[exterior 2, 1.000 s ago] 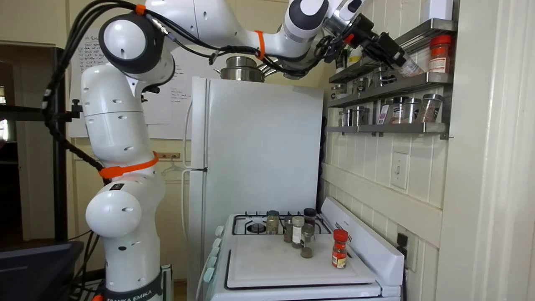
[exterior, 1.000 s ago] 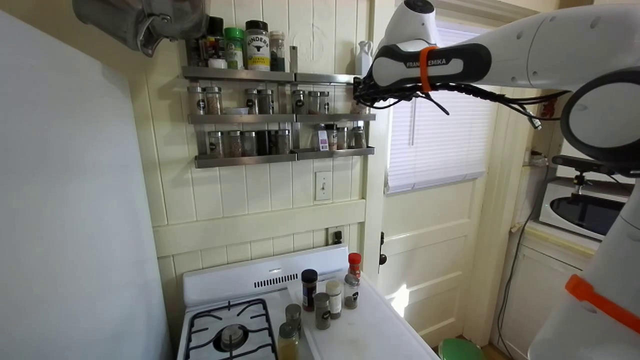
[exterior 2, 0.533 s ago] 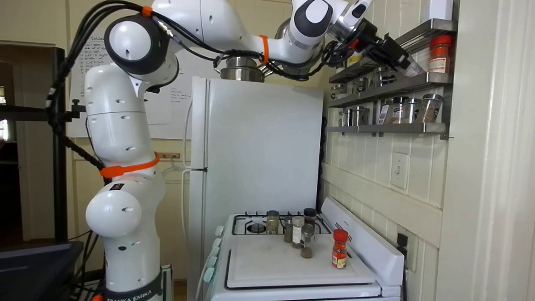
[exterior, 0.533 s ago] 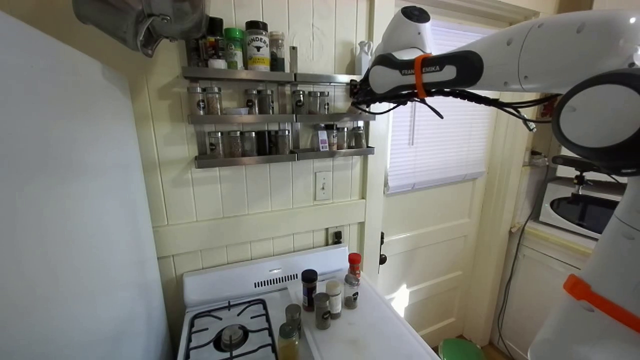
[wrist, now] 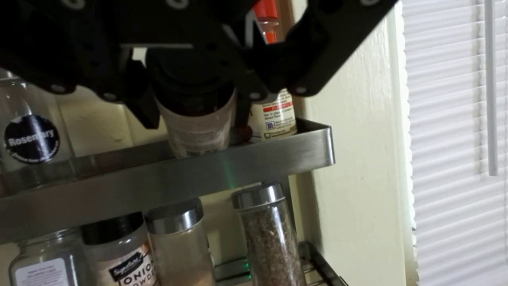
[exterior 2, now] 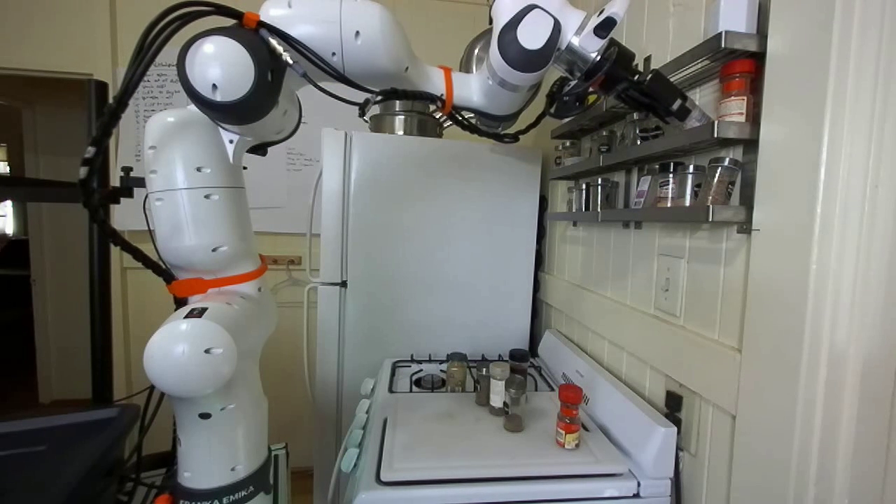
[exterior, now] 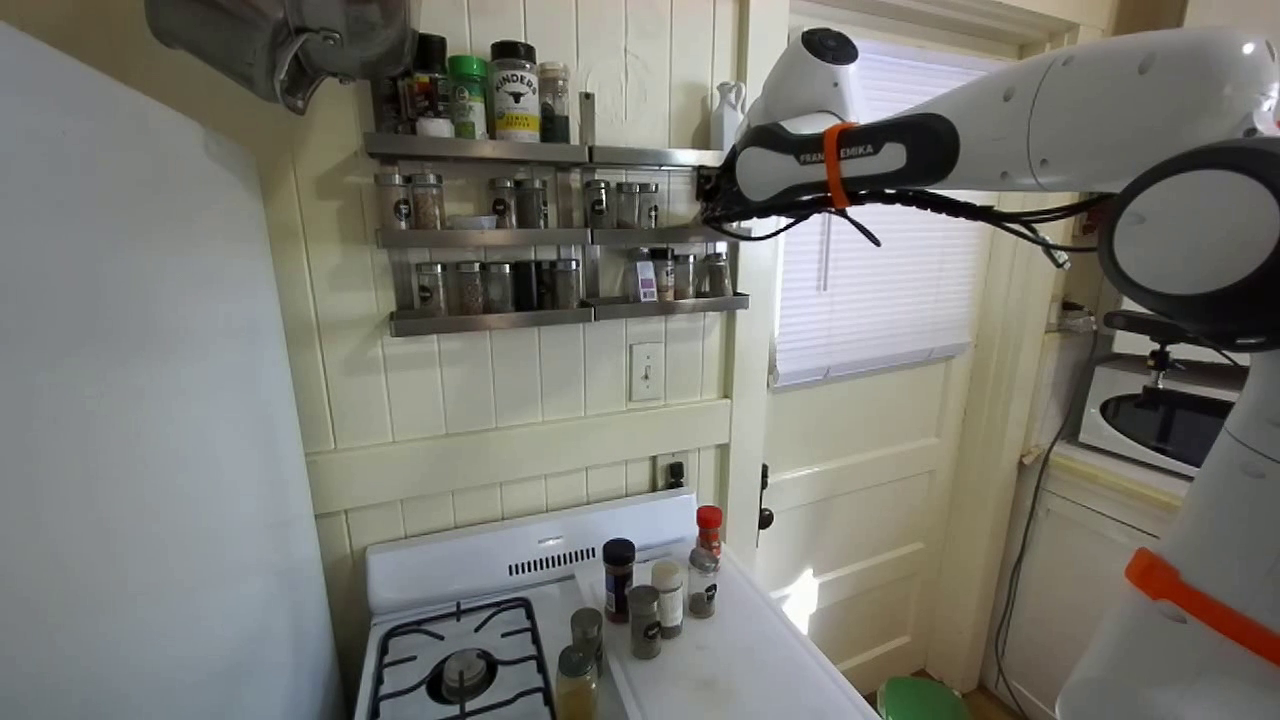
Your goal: Put the jar on the shelf
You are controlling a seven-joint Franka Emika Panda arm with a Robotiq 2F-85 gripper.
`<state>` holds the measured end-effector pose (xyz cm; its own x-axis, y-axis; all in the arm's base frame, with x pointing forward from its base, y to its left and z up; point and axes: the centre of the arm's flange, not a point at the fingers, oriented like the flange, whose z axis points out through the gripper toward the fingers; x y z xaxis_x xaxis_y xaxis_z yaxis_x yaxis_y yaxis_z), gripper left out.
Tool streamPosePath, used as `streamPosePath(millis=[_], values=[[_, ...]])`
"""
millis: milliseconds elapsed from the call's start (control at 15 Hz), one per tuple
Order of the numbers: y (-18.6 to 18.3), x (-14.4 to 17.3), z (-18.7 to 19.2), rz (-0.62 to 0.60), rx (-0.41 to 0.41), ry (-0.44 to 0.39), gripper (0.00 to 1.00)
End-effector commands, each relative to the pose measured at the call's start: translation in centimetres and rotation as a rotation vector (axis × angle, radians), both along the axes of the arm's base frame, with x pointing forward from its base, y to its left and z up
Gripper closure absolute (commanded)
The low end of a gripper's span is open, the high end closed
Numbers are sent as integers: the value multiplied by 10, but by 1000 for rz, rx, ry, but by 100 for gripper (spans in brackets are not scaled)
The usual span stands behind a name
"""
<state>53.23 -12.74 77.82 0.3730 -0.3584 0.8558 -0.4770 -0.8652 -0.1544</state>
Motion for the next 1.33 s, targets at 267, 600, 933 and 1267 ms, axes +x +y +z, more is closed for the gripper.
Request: streamPosePath(millis=[267, 600, 933, 1267], values=[[0, -9, -21, -4, 29, 32, 46], [2, -10, -30, -6, 30, 58, 7], [7, -14, -28, 3, 39, 82, 0], [33, -47, -12, 20, -83, 46, 0]])
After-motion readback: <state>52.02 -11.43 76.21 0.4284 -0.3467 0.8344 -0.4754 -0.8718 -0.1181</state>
